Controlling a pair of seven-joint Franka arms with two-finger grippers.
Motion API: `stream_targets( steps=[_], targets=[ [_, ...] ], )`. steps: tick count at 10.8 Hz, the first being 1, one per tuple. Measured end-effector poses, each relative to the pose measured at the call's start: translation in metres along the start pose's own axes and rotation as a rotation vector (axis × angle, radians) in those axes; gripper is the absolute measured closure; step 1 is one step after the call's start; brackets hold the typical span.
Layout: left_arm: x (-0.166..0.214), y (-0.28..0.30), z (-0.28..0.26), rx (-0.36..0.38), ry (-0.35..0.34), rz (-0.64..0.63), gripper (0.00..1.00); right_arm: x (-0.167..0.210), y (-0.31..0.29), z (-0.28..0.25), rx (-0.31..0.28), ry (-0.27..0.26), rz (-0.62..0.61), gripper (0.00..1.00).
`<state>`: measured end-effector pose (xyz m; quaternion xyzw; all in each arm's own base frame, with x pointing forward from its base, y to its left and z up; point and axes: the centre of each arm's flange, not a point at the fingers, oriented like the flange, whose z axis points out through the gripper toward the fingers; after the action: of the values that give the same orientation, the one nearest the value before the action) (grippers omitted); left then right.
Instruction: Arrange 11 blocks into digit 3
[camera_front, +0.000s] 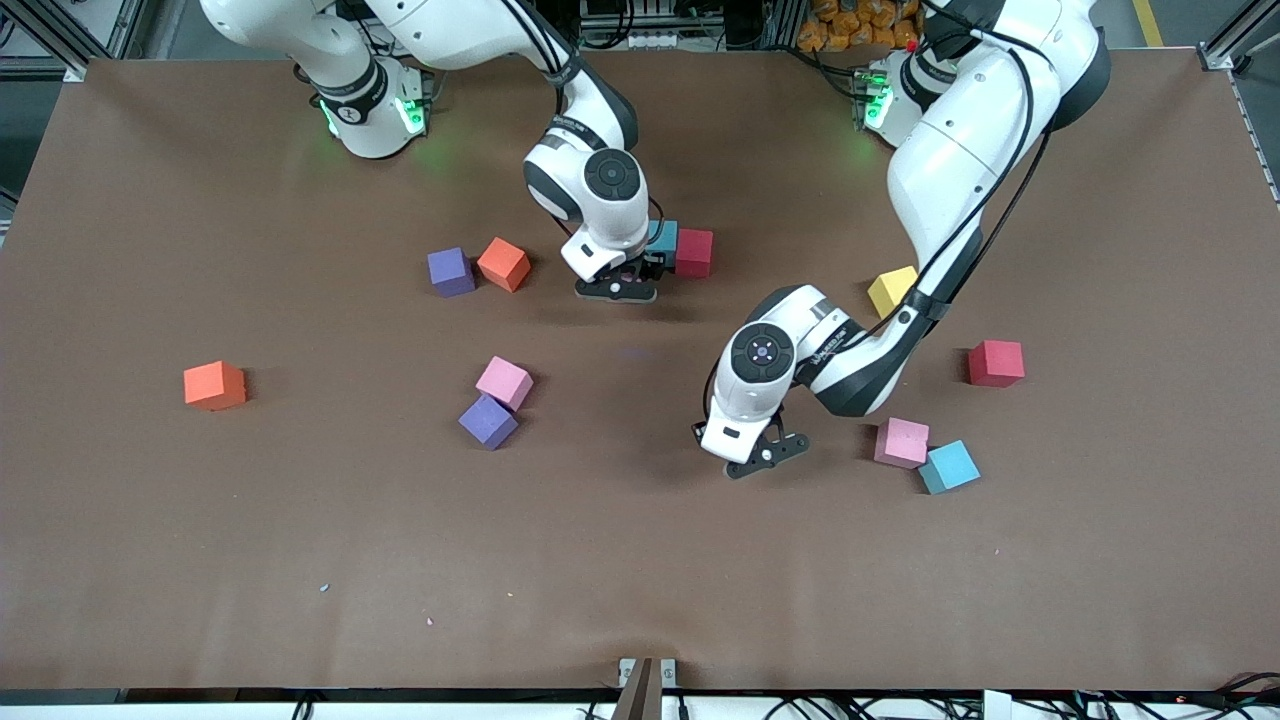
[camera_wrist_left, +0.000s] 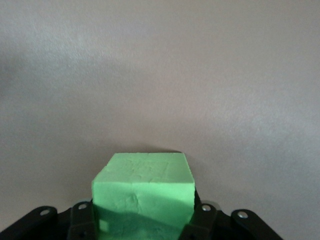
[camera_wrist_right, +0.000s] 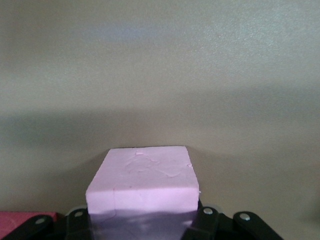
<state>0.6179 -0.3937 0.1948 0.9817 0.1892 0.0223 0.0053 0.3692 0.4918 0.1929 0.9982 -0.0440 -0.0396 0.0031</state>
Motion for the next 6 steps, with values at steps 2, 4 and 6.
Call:
stream_targets(
  steps=[2, 4, 6],
  targets=[
    [0.011, -0.001, -0.009, -0.021, -0.008, -0.041, 0.4, 0.0, 0.0, 0.0, 0.0, 0.0, 0.0, 0.37],
    [0.027, -0.006, -0.028, -0.058, -0.027, -0.105, 0.4, 0.0, 0.0, 0.0, -0.001, 0.0, 0.001, 0.37],
    [0.042, -0.017, -0.048, -0.055, -0.042, -0.19, 0.4, 0.0, 0.001, 0.0, -0.002, -0.001, 0.001, 0.37]
  ],
)
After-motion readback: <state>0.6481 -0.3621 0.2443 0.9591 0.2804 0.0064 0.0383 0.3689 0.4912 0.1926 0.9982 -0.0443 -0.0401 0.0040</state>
